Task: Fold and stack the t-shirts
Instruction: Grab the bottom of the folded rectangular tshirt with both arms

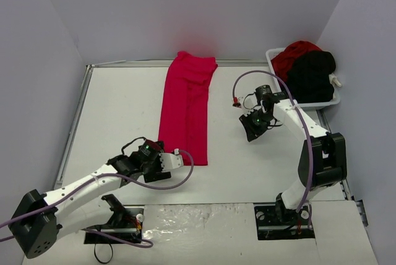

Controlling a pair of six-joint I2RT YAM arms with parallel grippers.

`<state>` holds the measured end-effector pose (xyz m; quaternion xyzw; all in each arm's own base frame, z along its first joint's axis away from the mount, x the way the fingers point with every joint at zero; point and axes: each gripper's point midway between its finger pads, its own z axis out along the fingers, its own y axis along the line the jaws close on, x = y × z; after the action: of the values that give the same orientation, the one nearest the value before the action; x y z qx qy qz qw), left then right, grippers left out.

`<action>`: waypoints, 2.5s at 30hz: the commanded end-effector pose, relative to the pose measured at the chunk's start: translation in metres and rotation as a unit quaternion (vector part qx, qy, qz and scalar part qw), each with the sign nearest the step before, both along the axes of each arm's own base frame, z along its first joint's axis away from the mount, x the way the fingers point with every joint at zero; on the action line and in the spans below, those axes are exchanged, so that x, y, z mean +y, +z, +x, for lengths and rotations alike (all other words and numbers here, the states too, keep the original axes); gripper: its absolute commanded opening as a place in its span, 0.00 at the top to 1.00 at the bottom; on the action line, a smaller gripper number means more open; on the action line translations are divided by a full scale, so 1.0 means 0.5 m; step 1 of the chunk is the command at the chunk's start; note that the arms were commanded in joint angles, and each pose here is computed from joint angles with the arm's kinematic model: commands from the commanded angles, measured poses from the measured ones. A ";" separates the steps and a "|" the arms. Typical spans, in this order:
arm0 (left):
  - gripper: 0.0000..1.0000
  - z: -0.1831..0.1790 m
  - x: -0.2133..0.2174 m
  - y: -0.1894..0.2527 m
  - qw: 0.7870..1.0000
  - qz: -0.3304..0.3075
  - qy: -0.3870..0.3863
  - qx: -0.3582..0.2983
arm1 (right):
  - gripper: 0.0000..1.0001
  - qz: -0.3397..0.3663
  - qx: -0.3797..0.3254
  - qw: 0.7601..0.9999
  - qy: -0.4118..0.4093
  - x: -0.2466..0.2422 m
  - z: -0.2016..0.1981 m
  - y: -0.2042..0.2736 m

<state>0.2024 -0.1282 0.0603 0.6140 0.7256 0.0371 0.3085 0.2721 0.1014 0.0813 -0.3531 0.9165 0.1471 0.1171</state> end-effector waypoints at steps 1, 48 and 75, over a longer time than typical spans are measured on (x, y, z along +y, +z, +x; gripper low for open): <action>0.14 0.059 -0.023 0.034 0.997 -0.016 0.009 -0.081 | 0.84 0.000 0.003 1.000 -0.013 -0.019 -0.007 0.011; 0.98 0.088 -0.073 0.035 0.997 -0.060 -0.014 0.055 | 0.79 0.149 -0.149 0.947 0.242 0.135 -0.066 0.145; 0.97 0.096 -0.048 -0.047 0.971 -0.094 0.047 0.214 | 0.75 0.129 -0.135 0.882 0.433 0.330 -0.151 -0.051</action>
<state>0.2507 -0.1487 0.0281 0.5434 0.8047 -0.1316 0.1997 0.1957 0.2590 0.0594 -0.7107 0.6224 0.2538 0.2078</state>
